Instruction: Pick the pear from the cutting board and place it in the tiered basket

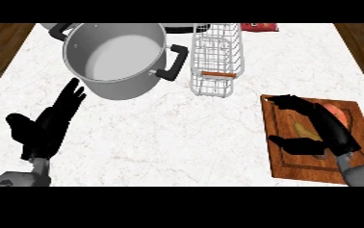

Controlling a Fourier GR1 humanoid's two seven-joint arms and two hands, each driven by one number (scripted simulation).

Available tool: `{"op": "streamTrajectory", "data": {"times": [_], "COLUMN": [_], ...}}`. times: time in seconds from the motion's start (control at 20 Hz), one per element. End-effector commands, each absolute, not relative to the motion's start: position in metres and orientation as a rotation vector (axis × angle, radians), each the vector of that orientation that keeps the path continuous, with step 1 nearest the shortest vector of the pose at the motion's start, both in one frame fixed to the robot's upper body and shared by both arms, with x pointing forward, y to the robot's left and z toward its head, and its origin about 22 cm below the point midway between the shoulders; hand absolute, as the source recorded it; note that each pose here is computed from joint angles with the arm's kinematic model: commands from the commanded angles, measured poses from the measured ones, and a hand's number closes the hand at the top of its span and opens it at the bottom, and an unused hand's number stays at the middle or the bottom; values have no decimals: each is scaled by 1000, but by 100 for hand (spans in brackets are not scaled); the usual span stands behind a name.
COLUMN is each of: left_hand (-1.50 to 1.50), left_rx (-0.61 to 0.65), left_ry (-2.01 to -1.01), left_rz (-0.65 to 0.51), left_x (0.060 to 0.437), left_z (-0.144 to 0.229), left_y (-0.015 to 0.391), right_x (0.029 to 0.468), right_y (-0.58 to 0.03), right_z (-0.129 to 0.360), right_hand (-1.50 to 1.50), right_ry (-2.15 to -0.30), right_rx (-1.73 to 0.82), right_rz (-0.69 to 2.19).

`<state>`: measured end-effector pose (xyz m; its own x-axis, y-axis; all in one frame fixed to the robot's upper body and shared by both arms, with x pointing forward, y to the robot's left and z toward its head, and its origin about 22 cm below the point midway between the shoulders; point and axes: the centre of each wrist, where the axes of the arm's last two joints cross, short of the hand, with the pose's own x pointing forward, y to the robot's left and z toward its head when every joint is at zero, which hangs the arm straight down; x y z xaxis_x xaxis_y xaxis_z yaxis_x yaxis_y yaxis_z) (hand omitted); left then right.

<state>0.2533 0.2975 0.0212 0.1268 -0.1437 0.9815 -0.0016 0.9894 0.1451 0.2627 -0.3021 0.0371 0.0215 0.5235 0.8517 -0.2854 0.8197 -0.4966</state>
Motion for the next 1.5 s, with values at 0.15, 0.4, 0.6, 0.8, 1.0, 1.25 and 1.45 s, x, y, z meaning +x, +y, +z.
{"op": "streamTrajectory", "data": {"times": [0.15, 0.4, 0.6, 0.8, 1.0, 1.25, 1.45], "left_hand": [0, 0, 0, 0, 0, 0, 0], "left_rx": [59, 62, 47, 42, 76, 87, 82], "left_ry": [-1411, -1419, -1425, -1417, -1424, -1416, -1403], "left_rz": [-97, -113, -114, -95, -82, -104, -97], "left_x": [266, 265, 266, 266, 259, 263, 261], "left_z": [30, 31, 37, 33, 38, 42, 35], "left_y": [289, 294, 289, 282, 300, 293, 289], "right_x": [277, 287, 278, 279, 281, 265, 277], "right_y": [-305, -305, -300, -267, -253, -228, -236], "right_z": [112, 166, 171, 168, 162, 141, 103], "right_hand": [-150, -150, -150, -150, -150, -150, -150], "right_ry": [-1431, -1193, -859, -718, -702, -705, -637], "right_rx": [-360, -620, -557, -484, -502, -560, -630], "right_rz": [981, 1373, 1635, 1740, 1703, 1657, 1661]}}
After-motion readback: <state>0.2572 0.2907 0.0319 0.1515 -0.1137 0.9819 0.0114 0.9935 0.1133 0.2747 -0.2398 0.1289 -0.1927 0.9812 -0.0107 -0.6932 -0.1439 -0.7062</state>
